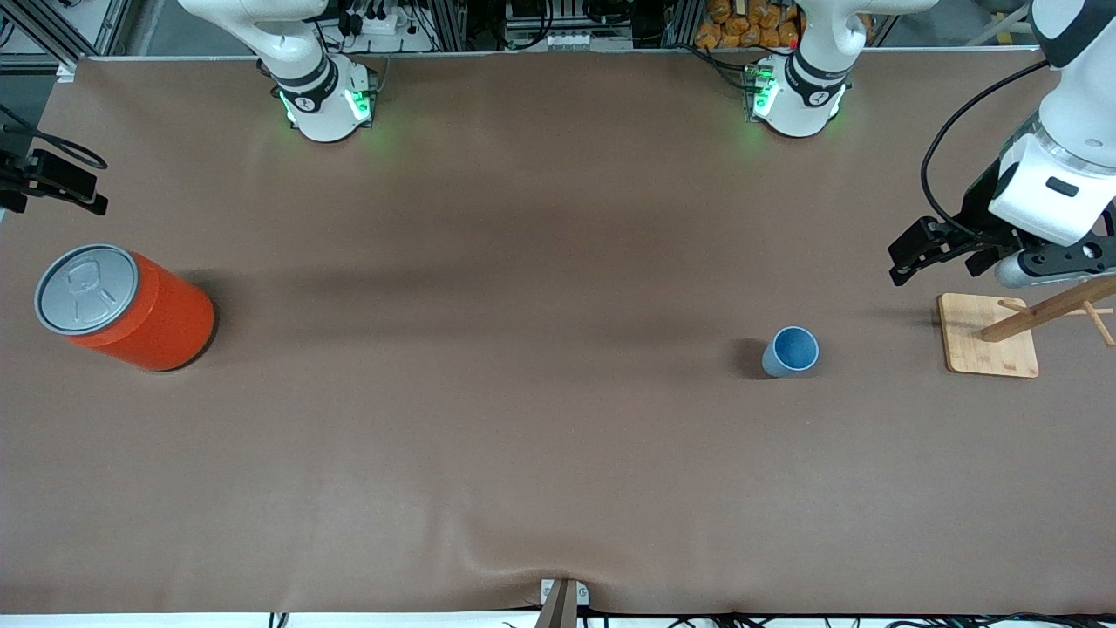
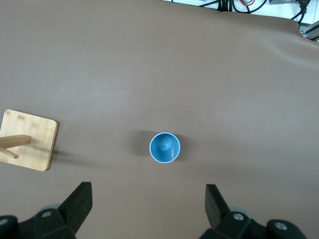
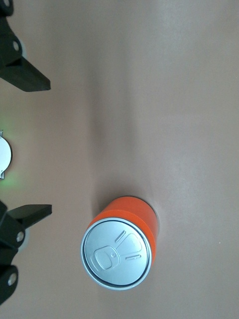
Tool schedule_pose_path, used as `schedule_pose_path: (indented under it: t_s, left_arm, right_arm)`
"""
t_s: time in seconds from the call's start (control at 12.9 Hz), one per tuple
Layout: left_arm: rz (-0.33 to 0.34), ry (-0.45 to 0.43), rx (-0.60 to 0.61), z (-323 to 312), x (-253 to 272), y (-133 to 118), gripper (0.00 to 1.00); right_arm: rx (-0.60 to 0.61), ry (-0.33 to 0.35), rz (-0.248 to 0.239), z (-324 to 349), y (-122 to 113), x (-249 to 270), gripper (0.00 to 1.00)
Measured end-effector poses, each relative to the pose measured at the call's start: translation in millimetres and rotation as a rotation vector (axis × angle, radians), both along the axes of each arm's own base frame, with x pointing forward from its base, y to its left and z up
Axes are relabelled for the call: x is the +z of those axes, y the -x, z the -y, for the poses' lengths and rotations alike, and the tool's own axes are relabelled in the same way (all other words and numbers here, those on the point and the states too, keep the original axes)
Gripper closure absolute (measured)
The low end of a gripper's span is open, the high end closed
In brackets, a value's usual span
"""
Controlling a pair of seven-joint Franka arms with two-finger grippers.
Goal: Flip cup
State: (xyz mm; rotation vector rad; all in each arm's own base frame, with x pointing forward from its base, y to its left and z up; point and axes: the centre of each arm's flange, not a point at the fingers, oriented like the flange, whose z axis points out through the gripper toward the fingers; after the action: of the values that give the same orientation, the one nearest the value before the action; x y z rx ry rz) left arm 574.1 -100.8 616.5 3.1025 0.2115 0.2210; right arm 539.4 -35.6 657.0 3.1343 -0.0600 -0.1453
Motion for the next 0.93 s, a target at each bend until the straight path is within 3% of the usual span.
schedule_pose_path:
  t_s: [0.93]
  left_arm:
    - [-0.024,-0.014,-0.007,-23,6,6,0.0]
  right_arm:
    - [0.0,0.0,0.0,0,0,0,0.0]
